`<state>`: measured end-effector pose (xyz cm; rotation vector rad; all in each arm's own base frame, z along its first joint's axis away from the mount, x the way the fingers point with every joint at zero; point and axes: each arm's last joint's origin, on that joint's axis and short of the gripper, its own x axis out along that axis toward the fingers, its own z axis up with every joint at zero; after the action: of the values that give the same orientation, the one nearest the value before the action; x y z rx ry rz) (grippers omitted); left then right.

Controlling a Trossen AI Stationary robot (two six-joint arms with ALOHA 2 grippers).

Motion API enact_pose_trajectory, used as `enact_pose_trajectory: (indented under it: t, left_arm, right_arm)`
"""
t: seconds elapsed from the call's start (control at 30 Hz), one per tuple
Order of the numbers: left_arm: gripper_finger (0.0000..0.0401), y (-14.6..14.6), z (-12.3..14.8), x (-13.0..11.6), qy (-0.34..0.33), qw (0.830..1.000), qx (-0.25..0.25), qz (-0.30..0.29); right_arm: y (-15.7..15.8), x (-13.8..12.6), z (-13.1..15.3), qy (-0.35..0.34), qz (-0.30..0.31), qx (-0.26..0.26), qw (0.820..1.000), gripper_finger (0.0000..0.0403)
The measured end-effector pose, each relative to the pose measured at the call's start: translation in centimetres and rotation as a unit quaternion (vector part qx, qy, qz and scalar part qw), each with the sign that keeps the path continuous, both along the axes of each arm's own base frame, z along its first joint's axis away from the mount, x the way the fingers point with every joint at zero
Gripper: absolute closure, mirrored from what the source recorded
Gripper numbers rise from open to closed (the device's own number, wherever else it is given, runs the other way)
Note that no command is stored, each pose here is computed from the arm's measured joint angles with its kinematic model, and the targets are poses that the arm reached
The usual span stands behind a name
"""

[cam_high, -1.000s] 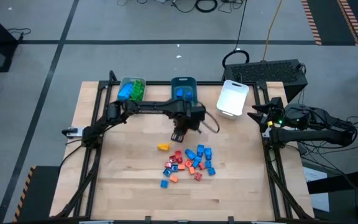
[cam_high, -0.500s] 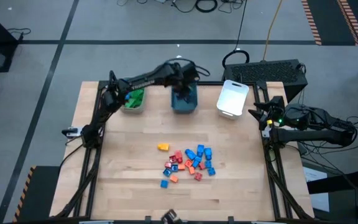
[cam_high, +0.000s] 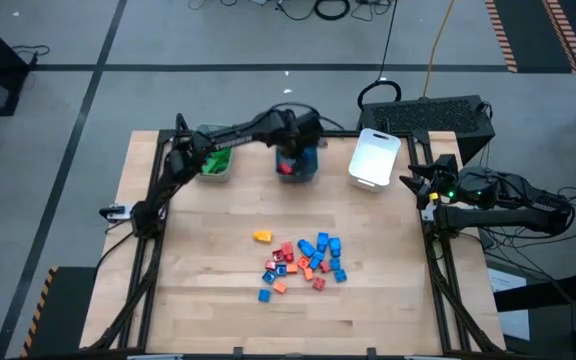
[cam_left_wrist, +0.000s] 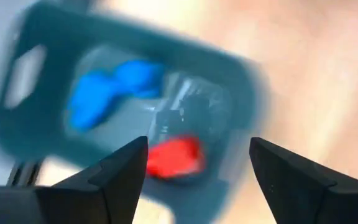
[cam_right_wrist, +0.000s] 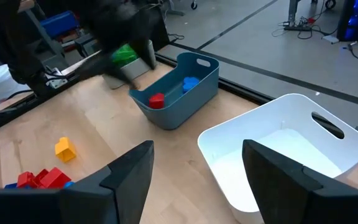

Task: Sort blocks by size
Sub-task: Put the blue 1 stud game piece into the blue bin

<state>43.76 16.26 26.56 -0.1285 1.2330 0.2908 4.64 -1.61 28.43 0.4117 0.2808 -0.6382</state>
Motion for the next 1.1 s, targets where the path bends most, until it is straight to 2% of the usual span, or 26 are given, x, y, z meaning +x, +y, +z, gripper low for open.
enact_pose_trajectory:
  t: [0.07, 0.13, 0.23, 0.33, 0.43, 0.57, 0.87, 0.93, 1.0, 1.1]
  left_arm:
    - [0.0117, -2.8, 0.3, 0.9, 0.001, 0.996, 0.001, -0.093]
    - [0.0117, -5.5, 0.4, 1.7, -0.006, 0.989, -0.005, -0.15]
    - [0.0116, -8.8, 0.4, 2.5, -0.02, 0.983, -0.013, -0.18]
    - [0.0116, -11.4, 0.6, 3.3, -0.045, 0.984, -0.019, -0.172]
    - [0.0116, -13.2, 0.7, 3.9, -0.072, 0.987, -0.028, -0.143]
    - [0.0116, -14.2, 0.5, 4.5, -0.102, 0.991, -0.043, -0.076]
    - [0.0116, -15.8, -0.4, 4.2, -0.072, 0.993, -0.075, 0.049]
    - [0.0115, -15.6, -0.5, 4.0, -0.07, 0.987, -0.089, 0.118]
    - [0.0115, -15.4, -0.5, 4.0, -0.08, 0.968, -0.117, 0.206]
    - [0.0115, -16.4, -0.7, 4.2, -0.098, 0.951, -0.111, 0.272]
  right_arm:
    - [0.0, 0.0, 0.0, 0.0, 0.0, 0.0, 1.0, 0.0165]
    - [0.0, 0.0, 0.0, 0.0, 0.0, 0.0, 1.0, 0.0165]
    - [0.0, 0.0, 0.0, 0.0, 0.0, 0.001, 1.0, 0.0165]
    - [0.0, 0.0, 0.0, 0.0, 0.001, 0.001, 1.0, 0.0165]
    - [0.0, 0.0, 0.0, -0.001, 0.0, 0.002, 1.0, 0.0165]
    - [0.0, 0.0, 0.0, -0.001, 0.001, 0.002, 1.0, 0.0165]
    - [0.0, 0.1, 0.1, -0.007, 0.001, 0.002, 1.0, 0.0165]
    - [0.0, 0.1, 0.2, -0.011, 0.001, 0.002, 1.0, 0.0165]
    - [0.0, 0.1, 0.2, -0.012, 0.001, 0.002, 1.0, 0.0165]
    - [0.0, 0.1, 0.2, -0.013, 0.001, 0.003, 1.0, 0.0165]
